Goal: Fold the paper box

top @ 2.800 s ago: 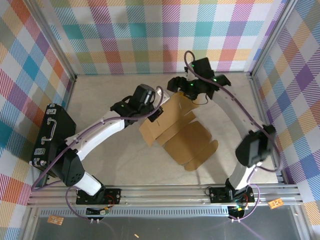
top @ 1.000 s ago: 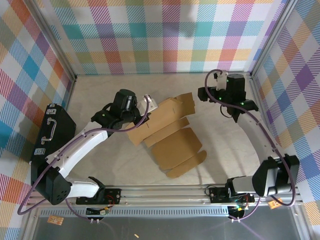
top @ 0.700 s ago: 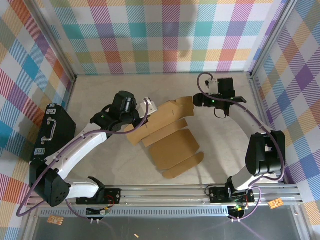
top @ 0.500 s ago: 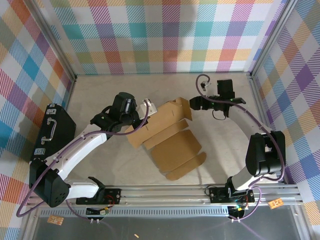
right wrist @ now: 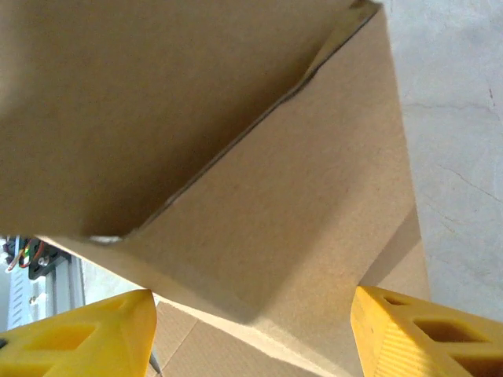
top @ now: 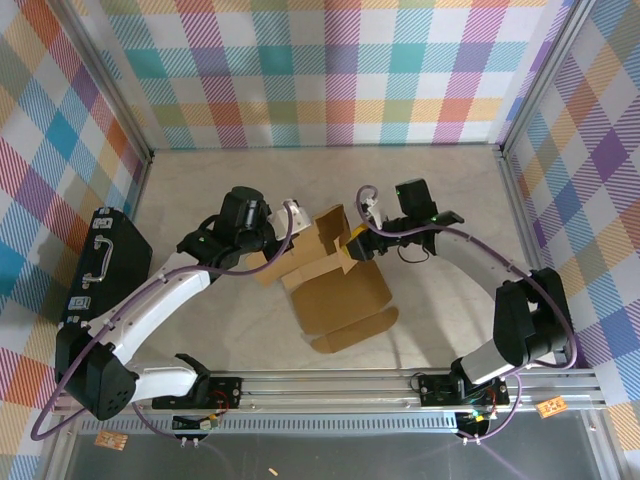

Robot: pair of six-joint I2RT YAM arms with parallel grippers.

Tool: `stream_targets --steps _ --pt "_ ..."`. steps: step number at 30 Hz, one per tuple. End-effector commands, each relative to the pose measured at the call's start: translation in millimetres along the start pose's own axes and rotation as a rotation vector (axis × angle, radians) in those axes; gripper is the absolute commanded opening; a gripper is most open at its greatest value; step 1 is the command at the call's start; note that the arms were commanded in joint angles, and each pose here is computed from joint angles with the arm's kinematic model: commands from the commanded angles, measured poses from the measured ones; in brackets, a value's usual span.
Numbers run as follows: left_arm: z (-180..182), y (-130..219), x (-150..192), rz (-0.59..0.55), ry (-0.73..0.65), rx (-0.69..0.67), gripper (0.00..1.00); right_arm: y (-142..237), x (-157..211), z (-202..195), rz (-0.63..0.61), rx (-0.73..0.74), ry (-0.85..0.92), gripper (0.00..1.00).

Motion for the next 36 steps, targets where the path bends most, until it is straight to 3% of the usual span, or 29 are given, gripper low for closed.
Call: stream_targets --steps 1,5,9,11,14,16,22,28,36 --pt "6.4 2.6 -10.1 -0.046 -0.003 -0.029 0.0 11.6 -11.8 20.3 -0.048 -0.047 0.092 0.68" --pt "19.4 0.9 2.0 0.029 0.024 -0.1 0.0 34.7 -30.5 8.5 -0.19 0.143 0.081 0.81" --pt "21.6 1.0 1.7 0.029 0.048 -0.1 0.0 84.9 -43.0 -36.3 -0.43 0.352 -0.171 0.86" --pt "19.3 1.0 -0.1 0.018 0.058 -0.087 0.0 109.0 -33.4 -71.8 -0.509 0.426 -0.405 0.86" --pt "19.7 1.2 -0.4 0.017 0.075 -0.083 0.0 124.7 -0.8 -119.6 -0.481 0.608 -0.687 0.82" --pt "19.7 1.1 0.4 0.022 0.085 -0.081 0.0 120.4 13.4 -134.2 -0.431 0.646 -0.767 0.77" --pt "20.1 -1.1 1.9 0.039 0.148 -0.074 0.0 74.7 34.9 -148.7 -0.311 0.502 -0.906 0.59" --pt "20.4 -2.8 3.8 0.051 0.18 -0.075 0.0 19.0 22.2 -134.0 -0.198 0.264 -0.831 0.38" --pt "23.0 -8.3 4.6 0.053 0.219 -0.082 0.0 -35.5 23.2 -98.0 -0.022 0.134 -0.682 0.28"
Point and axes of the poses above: each hand's point on the last joint's axis, 136 mm out from that joint toward the fingers, its own y axis back along the fingers, its own z axis along the line the jaws close on, x = y × z, the point moved 1 cm from there along y, back along the fingers, and after that the axes turned 10 degrees about -y, right-handed, at the moved point
